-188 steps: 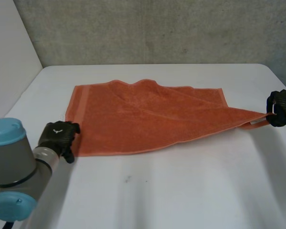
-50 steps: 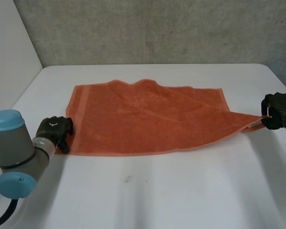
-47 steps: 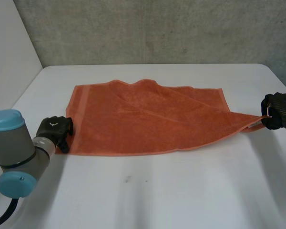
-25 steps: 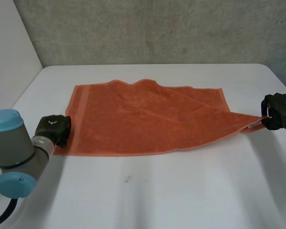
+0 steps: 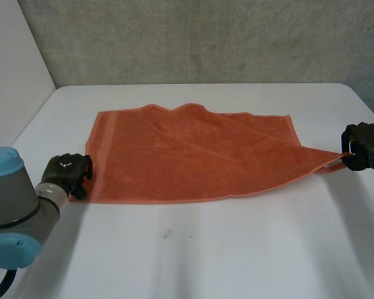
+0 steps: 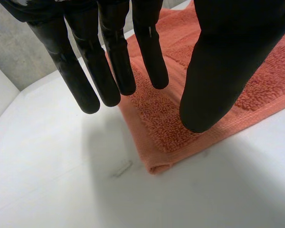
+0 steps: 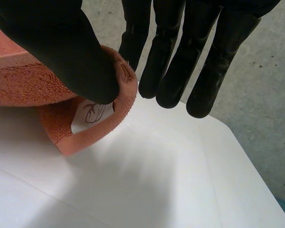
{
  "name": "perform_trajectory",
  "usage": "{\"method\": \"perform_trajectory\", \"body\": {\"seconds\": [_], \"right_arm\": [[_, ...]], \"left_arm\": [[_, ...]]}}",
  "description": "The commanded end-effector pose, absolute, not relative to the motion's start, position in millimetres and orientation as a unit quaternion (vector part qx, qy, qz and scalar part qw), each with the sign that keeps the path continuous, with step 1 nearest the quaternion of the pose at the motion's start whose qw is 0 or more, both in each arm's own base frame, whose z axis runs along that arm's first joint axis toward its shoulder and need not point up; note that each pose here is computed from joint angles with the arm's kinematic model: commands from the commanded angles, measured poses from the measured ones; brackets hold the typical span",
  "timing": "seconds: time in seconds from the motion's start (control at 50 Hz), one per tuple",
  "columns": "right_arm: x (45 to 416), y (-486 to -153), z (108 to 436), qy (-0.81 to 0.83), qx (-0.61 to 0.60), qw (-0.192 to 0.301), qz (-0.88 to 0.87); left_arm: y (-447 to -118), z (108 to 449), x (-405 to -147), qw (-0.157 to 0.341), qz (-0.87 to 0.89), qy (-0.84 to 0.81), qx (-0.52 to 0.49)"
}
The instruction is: Fold the laundry
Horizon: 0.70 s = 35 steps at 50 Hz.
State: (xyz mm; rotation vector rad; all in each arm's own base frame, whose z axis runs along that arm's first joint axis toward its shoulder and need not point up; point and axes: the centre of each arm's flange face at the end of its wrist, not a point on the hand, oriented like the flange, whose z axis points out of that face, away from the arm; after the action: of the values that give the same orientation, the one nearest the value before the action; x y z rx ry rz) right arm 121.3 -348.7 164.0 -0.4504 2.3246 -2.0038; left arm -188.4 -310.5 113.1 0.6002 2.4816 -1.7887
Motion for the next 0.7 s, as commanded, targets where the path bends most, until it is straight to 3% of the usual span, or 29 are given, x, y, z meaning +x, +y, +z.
{"method": "perform_trajectory", "body": {"seconds": [0.02, 0.7], "right_arm": [[121.6, -348.4, 163.7, 0.749, -0.146, 0.020, -0.646], [121.5, -349.2, 161.8, 0.749, -0.153, 0.014, -0.645]], "left_arm": [[-316.9, 109.6, -187.4, 0.014, -0.573, 0.797, 0.191], [-314.8, 107.1, -184.6, 0.011, -0.534, 0.824, 0.191]]}}
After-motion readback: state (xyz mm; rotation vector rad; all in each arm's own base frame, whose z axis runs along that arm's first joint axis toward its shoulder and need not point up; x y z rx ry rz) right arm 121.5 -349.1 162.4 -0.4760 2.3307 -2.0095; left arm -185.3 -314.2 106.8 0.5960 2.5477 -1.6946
